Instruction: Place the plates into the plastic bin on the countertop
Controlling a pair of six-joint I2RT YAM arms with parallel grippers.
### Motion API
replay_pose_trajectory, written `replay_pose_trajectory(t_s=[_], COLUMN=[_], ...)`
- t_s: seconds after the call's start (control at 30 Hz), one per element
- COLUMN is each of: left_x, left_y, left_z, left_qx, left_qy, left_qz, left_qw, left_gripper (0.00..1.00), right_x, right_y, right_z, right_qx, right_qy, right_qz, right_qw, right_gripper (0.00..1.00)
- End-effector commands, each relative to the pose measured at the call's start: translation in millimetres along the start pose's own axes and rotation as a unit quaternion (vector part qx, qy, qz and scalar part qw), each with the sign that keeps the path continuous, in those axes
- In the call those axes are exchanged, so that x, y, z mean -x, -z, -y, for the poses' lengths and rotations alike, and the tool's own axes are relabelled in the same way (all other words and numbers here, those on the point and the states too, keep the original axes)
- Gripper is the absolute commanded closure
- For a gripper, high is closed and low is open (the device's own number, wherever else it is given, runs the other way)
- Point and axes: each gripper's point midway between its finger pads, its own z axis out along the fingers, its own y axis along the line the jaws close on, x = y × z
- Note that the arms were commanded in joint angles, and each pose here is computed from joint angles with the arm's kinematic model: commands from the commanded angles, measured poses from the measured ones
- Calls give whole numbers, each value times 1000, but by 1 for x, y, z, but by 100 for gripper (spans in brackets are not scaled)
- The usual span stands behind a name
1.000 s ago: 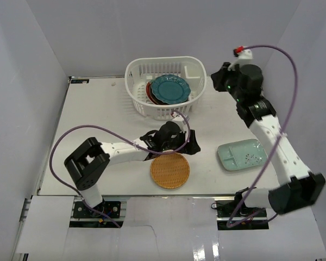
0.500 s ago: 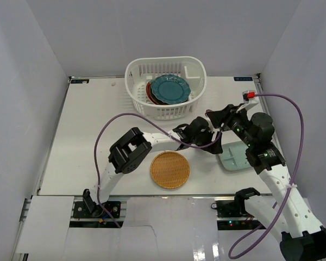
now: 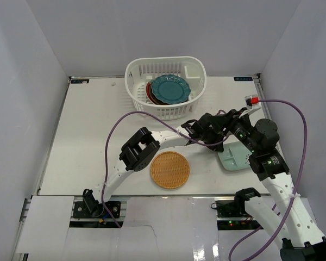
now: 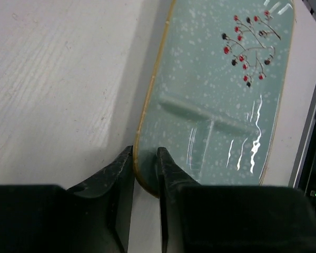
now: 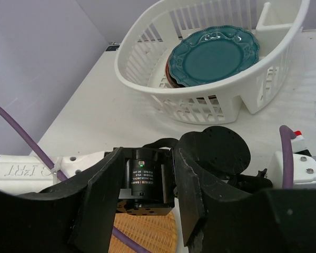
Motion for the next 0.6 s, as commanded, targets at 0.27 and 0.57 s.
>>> replay_pose_trajectory(t_s=[0.27, 0.57], left_x=[-26, 102], left_y=[23, 117], left_z=[-4, 72], left_qx=[29, -79], left_qy=[7, 47], left_qz=[-21, 149], left_qw=[999, 984], left_gripper=[100, 100], right_x=[31, 76], right_y=[21, 55], right_z=[-21, -51], right_qx=[20, 42], right_qy=[15, 11], right_qz=[43, 113], right_qw=[999, 993], right_gripper=[51, 46])
